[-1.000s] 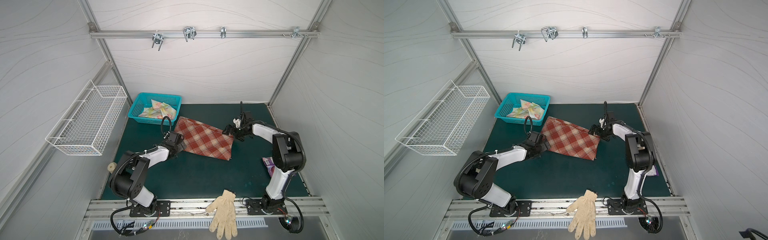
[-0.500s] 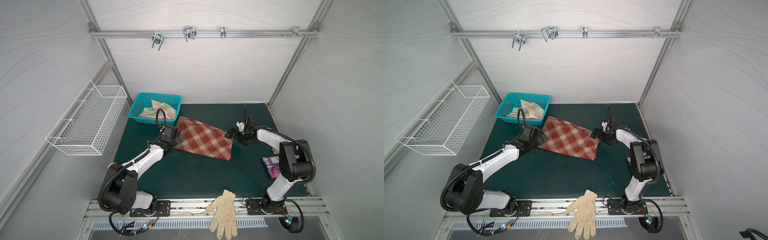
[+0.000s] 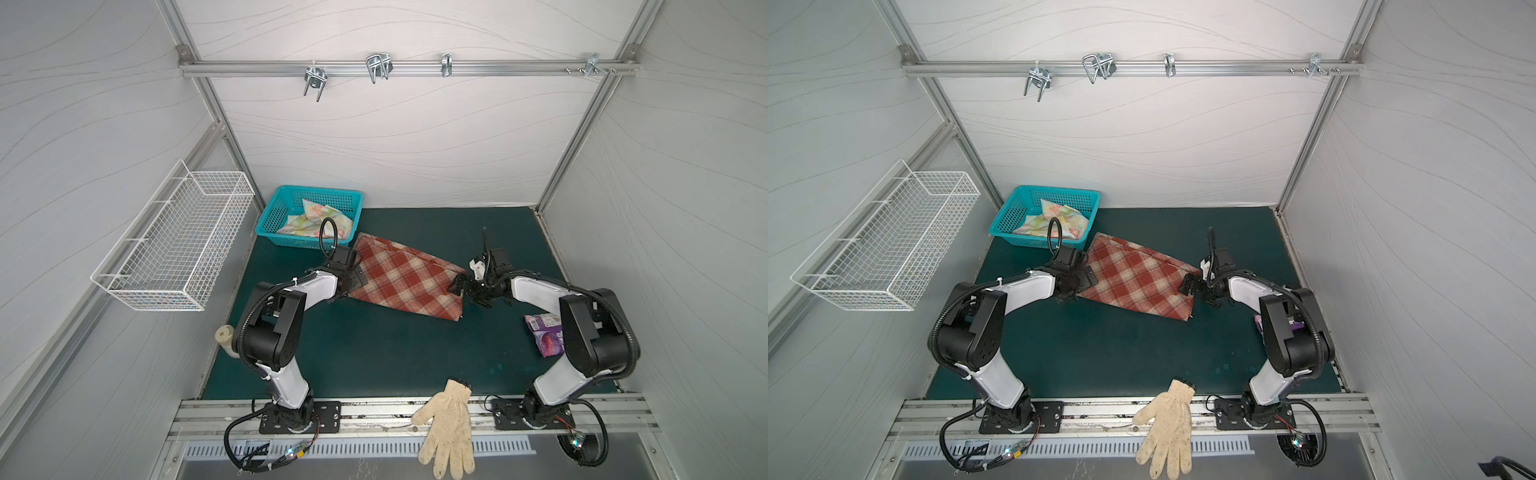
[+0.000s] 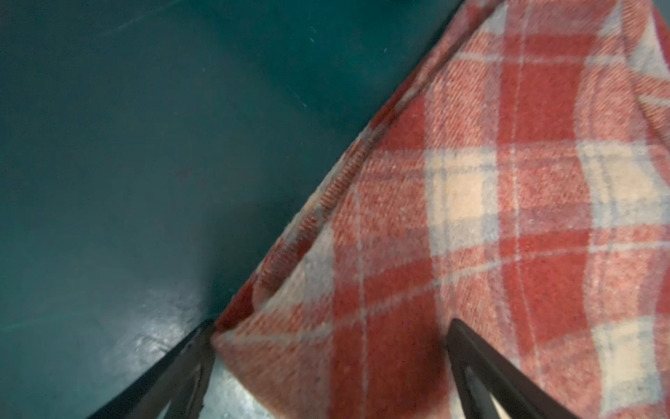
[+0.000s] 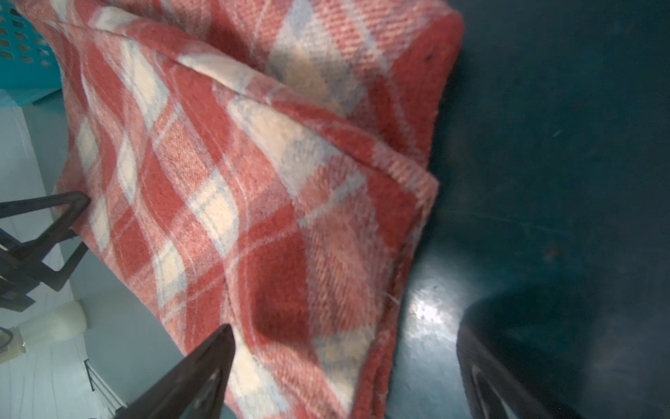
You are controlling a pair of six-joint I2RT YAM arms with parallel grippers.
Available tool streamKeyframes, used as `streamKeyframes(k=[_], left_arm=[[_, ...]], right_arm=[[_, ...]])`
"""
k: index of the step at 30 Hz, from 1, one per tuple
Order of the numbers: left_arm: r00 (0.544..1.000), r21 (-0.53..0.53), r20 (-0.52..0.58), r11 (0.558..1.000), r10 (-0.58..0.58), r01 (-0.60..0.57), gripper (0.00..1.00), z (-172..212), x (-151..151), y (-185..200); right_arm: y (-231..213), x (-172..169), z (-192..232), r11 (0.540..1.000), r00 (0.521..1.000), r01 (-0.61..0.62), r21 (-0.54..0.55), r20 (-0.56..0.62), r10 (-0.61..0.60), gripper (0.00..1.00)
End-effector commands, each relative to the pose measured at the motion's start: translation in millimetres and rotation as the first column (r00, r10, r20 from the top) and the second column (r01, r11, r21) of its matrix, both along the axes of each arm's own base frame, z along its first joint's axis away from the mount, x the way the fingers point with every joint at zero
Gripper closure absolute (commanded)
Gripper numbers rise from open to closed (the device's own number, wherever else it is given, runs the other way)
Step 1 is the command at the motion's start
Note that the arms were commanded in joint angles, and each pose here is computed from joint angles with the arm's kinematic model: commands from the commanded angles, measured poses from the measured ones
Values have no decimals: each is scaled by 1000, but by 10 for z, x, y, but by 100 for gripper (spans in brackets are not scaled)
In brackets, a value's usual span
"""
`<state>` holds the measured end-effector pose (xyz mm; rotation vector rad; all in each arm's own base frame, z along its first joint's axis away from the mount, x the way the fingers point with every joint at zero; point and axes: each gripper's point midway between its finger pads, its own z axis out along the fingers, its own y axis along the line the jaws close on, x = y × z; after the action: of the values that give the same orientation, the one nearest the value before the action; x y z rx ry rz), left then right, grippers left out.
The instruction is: Fold and stack the skirts
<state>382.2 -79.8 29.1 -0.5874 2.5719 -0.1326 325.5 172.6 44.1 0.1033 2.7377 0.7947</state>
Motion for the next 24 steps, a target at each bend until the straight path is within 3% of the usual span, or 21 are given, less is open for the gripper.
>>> streamKeyframes(k=[1, 7, 13, 15, 18, 24], left_arm=[[999, -19, 51, 1000, -4, 5, 2, 101, 166, -54], [999, -25, 50, 1000, -6, 7, 2, 93, 148, -60], [999, -23, 40, 1000, -11, 12, 2, 48, 124, -61], [999, -25, 35, 1000, -11, 12, 2, 23, 112, -66], [1000, -36, 31, 999, -8, 9, 2, -27, 76, -70], [1000, -49, 23, 999, -9, 10, 2, -116, -43, -122]], right_arm=[[98, -29, -113, 1000, 1000, -11, -6, -14, 11, 9], [178, -43, -210, 1000, 1000, -15, -17, -25, 14, 16], [156, -50, -234, 1000, 1000, -5, -23, -19, 5, 40], [128, -52, -222, 999, 1000, 3, -35, -12, -4, 64], [87, -46, -178, 998, 1000, 4, -56, 4, -4, 69], [-48, 26, -46, 987, 999, -38, -158, 25, 42, 90]])
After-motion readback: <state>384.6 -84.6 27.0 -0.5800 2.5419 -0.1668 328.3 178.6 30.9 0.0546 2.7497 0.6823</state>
